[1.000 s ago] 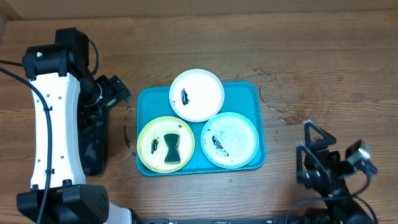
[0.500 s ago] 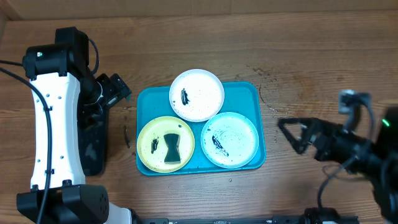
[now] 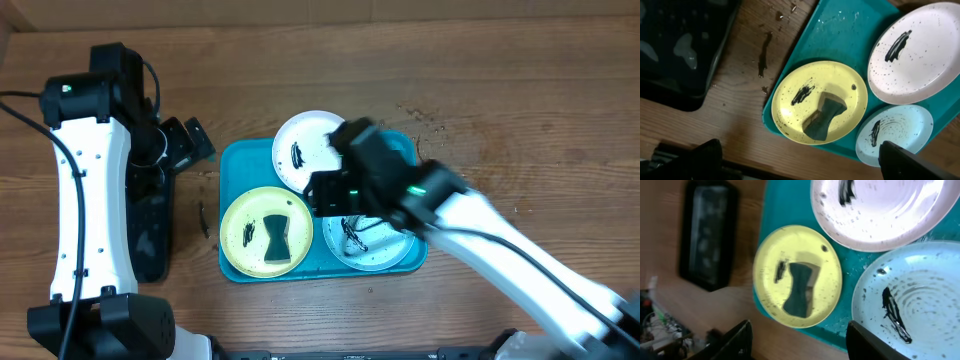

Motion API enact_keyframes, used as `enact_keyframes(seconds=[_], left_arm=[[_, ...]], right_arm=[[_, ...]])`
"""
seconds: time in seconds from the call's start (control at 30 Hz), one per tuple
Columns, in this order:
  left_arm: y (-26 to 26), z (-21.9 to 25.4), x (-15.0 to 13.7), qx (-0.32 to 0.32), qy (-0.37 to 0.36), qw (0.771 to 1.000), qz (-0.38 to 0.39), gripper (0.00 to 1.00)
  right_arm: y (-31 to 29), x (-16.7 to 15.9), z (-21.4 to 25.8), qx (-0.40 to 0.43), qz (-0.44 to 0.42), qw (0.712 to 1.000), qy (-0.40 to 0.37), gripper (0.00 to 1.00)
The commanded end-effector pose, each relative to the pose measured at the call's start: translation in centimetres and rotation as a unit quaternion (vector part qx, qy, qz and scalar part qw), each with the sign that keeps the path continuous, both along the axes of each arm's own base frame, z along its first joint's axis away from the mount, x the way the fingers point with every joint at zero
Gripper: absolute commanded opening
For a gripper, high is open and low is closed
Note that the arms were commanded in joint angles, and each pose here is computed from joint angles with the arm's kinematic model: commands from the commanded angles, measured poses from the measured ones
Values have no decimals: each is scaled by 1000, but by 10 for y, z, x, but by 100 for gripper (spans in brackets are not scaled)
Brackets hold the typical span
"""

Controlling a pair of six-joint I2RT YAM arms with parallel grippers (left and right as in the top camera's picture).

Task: Clean dirty plates on tray and stack at the side
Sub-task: 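Reach the right gripper to the yellow plate rim and grasp it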

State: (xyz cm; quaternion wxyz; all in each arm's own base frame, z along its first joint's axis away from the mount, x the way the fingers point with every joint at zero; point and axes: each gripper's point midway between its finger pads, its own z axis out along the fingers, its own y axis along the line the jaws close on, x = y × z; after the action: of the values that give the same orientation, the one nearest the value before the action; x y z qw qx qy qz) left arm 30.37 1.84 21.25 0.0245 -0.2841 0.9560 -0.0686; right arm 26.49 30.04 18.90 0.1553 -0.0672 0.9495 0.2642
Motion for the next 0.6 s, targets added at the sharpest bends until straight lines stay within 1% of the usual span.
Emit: enact_keyframes(seconds=[0.0, 0.1, 0.23, 0.3, 0.47, 0.57], left_arm=[[-5, -25, -6, -13, 24, 999, -31, 99], [-6, -44, -9, -15, 36, 999, -32, 98], [-6, -61, -11, -17, 44, 998, -38, 98], [-7, -61, -12, -19, 45, 998, -38, 98], [-7, -61, -12, -20, 44, 998, -38, 98], [-8, -61, -12, -20, 44, 998, -42, 98]], right_arm=[[9, 28, -57, -43, -47, 998, 23, 59], [18, 30, -89, -58, -40, 997, 44, 53], [30, 24, -112, -72, -25, 996, 54, 50], [35, 19, -120, -83, -16, 995, 51, 45], [41, 15, -130, -92, 1, 995, 49, 43], [40, 11, -147, -108, 4, 992, 60, 43]])
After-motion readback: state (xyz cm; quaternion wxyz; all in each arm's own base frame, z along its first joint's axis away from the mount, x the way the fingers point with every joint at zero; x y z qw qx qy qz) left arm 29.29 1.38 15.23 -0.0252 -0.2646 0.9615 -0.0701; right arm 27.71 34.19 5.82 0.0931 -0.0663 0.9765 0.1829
